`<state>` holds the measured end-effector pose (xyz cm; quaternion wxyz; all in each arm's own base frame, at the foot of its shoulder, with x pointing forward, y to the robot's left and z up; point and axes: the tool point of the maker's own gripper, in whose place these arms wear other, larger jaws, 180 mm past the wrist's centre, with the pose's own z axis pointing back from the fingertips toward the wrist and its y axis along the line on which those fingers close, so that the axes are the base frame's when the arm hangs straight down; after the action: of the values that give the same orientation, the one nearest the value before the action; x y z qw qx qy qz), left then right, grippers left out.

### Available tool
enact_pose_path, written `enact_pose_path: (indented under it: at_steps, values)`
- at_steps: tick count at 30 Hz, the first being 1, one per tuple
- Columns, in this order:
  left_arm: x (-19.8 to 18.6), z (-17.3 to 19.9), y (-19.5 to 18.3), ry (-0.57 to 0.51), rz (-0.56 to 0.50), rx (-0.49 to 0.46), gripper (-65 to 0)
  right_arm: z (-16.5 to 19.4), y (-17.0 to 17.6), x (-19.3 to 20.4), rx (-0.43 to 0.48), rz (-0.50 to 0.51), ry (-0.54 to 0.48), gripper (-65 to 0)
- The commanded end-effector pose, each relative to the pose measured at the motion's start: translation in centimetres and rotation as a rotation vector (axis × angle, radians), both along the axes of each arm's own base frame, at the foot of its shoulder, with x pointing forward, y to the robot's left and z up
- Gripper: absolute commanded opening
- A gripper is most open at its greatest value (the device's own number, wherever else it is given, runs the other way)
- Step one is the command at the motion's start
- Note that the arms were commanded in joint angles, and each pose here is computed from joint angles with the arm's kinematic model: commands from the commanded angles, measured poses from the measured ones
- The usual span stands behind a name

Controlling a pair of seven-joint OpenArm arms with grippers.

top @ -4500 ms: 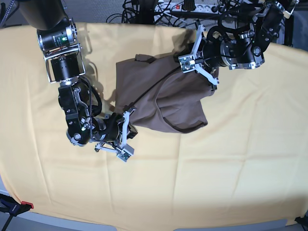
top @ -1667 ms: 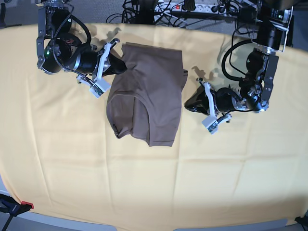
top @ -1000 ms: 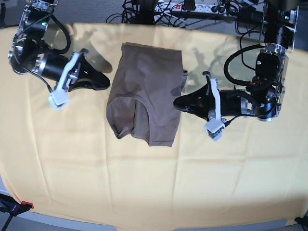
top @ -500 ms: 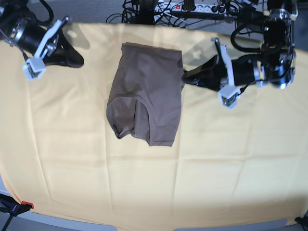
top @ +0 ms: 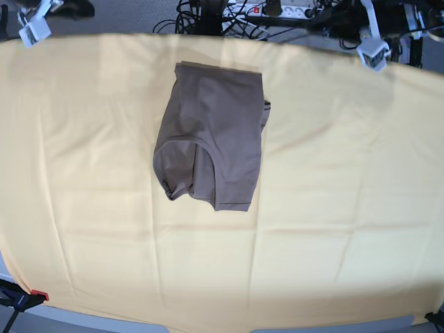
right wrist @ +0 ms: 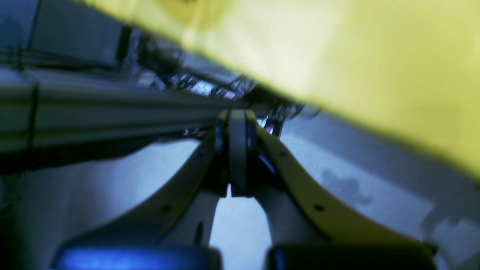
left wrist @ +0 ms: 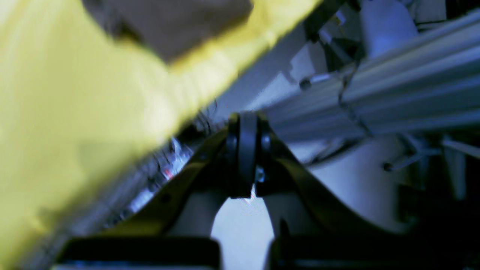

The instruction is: Fold the T-shirt properly

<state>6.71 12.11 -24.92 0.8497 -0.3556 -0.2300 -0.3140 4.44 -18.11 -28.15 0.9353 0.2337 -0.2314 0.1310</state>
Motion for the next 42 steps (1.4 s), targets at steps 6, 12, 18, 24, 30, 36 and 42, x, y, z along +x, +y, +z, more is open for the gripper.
enact_pose_path:
  at_steps: [6,12,18,24,30,36,42]
  values:
    - [-6.7,-2.2,0.6,0.225,0.025,0.049,-65.0,-2.1,0.4,-4.6,0.112,-0.098,0.179,-65.0]
    - [-9.2,-4.9,1.5,0.401,0.245,-0.006,-65.0,-6.5,2.1,-8.7,0.298,-0.185,0.387,-65.0]
    - [-11.0,-9.1,2.4,0.546,0.396,-0.083,-65.0,-11.6,3.9,-11.7,0.381,-0.207,0.577,-65.0]
    - [-12.0,-15.4,2.4,0.698,0.49,-0.127,-65.0,-18.2,3.3,-12.9,0.257,-0.167,0.69,-65.0]
    - [-11.9,-22.3,2.4,0.743,0.562,-0.052,-65.0,-23.7,2.7,-12.2,0.115,-0.104,0.677,-65.0]
    - [-8.4,-28.6,3.8,0.586,0.613,0.082,-65.0,-27.7,1.9,-9.2,-0.012,-0.052,0.502,-65.0]
    - [-5.7,-33.0,4.5,0.394,0.507,0.213,-65.0,-31.0,-0.5,-6.9,-0.213,-0.021,0.395,-65.0]
